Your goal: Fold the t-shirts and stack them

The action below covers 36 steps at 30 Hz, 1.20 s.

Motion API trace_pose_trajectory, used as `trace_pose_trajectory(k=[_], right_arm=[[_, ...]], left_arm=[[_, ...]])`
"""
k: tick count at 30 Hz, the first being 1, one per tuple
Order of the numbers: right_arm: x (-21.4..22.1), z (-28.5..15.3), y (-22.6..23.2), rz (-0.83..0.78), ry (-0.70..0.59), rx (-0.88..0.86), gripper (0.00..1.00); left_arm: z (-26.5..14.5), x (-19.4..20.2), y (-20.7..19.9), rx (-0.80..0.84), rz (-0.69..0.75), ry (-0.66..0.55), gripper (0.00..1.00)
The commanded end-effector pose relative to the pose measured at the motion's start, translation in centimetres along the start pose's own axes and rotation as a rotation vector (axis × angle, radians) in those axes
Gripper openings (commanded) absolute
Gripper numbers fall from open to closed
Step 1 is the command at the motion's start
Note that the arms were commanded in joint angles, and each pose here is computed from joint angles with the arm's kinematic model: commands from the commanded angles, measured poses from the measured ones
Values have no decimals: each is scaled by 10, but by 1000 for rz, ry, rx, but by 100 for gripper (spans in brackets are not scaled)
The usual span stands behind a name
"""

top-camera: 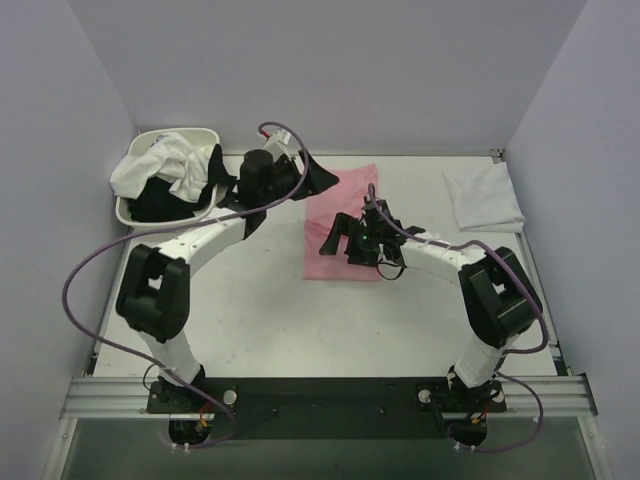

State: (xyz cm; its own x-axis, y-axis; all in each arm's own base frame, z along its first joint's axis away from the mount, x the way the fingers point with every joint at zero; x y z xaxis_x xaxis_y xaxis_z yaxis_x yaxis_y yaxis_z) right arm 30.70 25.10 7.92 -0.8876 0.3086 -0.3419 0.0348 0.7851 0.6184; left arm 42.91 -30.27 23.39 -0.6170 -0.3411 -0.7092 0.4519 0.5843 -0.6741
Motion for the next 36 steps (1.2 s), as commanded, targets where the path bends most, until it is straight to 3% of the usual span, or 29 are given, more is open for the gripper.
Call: trace_pose_trajectory(k=[1,3,10,36], right_arm=[[-25,0,43,-73,-32,-74,97],[-26,1,45,-87,-28,-61,97],[-30,16,46,-93,-13,-42,97],[-65,57,31,-75,-33,27,97]], left_arm=[[-48,3,9,-147,74,-30,84],[-63,23,27,-210,68,1,84],[-98,47,34,-241,47,-19,84],[-126,70,48,-275,40,4,84]])
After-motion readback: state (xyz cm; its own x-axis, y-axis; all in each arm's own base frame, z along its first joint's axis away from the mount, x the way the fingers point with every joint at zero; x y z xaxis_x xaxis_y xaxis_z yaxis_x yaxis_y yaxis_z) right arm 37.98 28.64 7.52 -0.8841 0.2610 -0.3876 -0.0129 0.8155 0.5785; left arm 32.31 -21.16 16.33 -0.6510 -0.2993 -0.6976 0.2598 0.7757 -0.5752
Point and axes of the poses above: each gripper's point midway between its finger pads, its own z axis out along the fingers, its own y axis along the line the jaws close on, x = y × z, the point moved 3 cm from there along -z, back along the fingers, and after that the axes turned 6 degrees about z, right-handed, at the moved point
